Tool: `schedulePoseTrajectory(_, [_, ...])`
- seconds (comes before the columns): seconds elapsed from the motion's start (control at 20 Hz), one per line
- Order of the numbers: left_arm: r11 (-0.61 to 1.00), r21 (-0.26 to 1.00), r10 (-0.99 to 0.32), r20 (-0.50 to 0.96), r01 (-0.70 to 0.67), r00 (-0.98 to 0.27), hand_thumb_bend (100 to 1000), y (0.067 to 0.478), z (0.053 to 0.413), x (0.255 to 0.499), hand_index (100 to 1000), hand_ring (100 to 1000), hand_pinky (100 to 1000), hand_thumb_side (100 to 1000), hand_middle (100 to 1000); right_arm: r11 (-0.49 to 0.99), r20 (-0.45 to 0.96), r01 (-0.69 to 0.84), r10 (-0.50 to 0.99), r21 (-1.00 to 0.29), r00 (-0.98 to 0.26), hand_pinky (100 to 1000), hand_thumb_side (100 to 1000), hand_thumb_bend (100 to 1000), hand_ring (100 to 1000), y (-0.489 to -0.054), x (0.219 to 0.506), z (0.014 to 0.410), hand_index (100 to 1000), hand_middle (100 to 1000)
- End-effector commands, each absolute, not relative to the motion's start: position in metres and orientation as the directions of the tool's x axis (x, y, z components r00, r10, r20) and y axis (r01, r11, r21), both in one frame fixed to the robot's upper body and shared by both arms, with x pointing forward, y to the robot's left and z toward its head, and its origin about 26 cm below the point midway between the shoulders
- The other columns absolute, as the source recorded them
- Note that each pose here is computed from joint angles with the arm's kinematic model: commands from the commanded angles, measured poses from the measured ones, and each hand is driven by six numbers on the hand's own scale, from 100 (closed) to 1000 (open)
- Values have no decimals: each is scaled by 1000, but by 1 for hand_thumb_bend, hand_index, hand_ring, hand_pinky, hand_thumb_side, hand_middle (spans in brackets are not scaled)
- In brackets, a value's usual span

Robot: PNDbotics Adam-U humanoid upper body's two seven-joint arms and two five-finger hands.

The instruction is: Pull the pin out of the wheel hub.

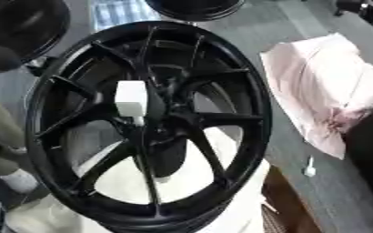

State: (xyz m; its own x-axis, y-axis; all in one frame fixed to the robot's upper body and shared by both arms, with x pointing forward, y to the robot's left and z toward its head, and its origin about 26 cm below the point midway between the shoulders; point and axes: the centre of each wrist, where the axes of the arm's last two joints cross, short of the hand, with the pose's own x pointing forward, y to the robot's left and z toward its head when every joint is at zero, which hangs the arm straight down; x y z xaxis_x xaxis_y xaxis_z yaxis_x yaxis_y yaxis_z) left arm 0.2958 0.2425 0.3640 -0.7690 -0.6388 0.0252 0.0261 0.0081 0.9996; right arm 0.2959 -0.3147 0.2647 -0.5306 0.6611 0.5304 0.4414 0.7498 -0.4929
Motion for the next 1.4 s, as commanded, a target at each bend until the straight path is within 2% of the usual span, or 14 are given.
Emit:
schedulePoseTrajectory(0.05, [-69, 996, -619, 0, 54, -786, 605, 227, 368, 297, 824, 687, 740, 666, 673, 742, 508, 465, 670, -482, -542, 749, 375, 100, 735, -317, 292, 274, 719, 672])
schedulePoseTrajectory(0.2, [-85, 994, -609, 5, 71, -793, 606, 208, 371, 303, 823, 685, 739, 651, 673, 742, 509, 468, 670, -480, -540, 748, 374, 100, 735, -317, 292, 273, 719, 671])
schedulePoseTrajectory(0.4, [-77, 993, -610, 28, 94, -792, 620, 193, 371, 306, 829, 693, 745, 627, 718, 745, 518, 470, 667, -473, -535, 745, 377, 100, 732, -317, 292, 271, 718, 669])
schedulePoseTrajectory(0.7, [-59, 986, -611, 87, 155, -787, 615, 178, 370, 310, 826, 662, 728, 610, 681, 748, 521, 469, 663, -469, -537, 745, 377, 100, 730, -316, 292, 271, 716, 666])
schedulePoseTrajectory(0.75, [-68, 984, -611, 92, 167, -786, 642, 174, 368, 312, 825, 656, 726, 567, 673, 749, 521, 469, 663, -469, -537, 744, 369, 100, 730, -316, 292, 271, 716, 666])
schedulePoseTrajectory(0.85, [-93, 976, -613, 98, 195, -784, 609, 166, 364, 317, 824, 648, 723, 591, 658, 749, 522, 468, 662, -469, -537, 744, 378, 100, 729, -316, 292, 270, 716, 665])
schedulePoseTrajectory(1.0, [-135, 962, -621, 104, 237, -777, 622, 154, 357, 327, 821, 645, 719, 535, 652, 751, 524, 466, 660, -468, -538, 744, 371, 100, 728, -315, 292, 270, 715, 664])
schedulePoseTrajectory(1.05, [-147, 958, -625, 104, 247, -773, 605, 151, 355, 330, 820, 645, 719, 565, 653, 752, 524, 465, 660, -468, -539, 744, 379, 100, 728, -315, 292, 270, 715, 664])
schedulePoseTrajectory(1.4, [-192, 937, -635, 108, 291, -765, 610, 139, 344, 345, 822, 648, 719, 548, 662, 756, 528, 463, 654, -462, -542, 743, 382, 100, 727, -314, 292, 271, 714, 663])
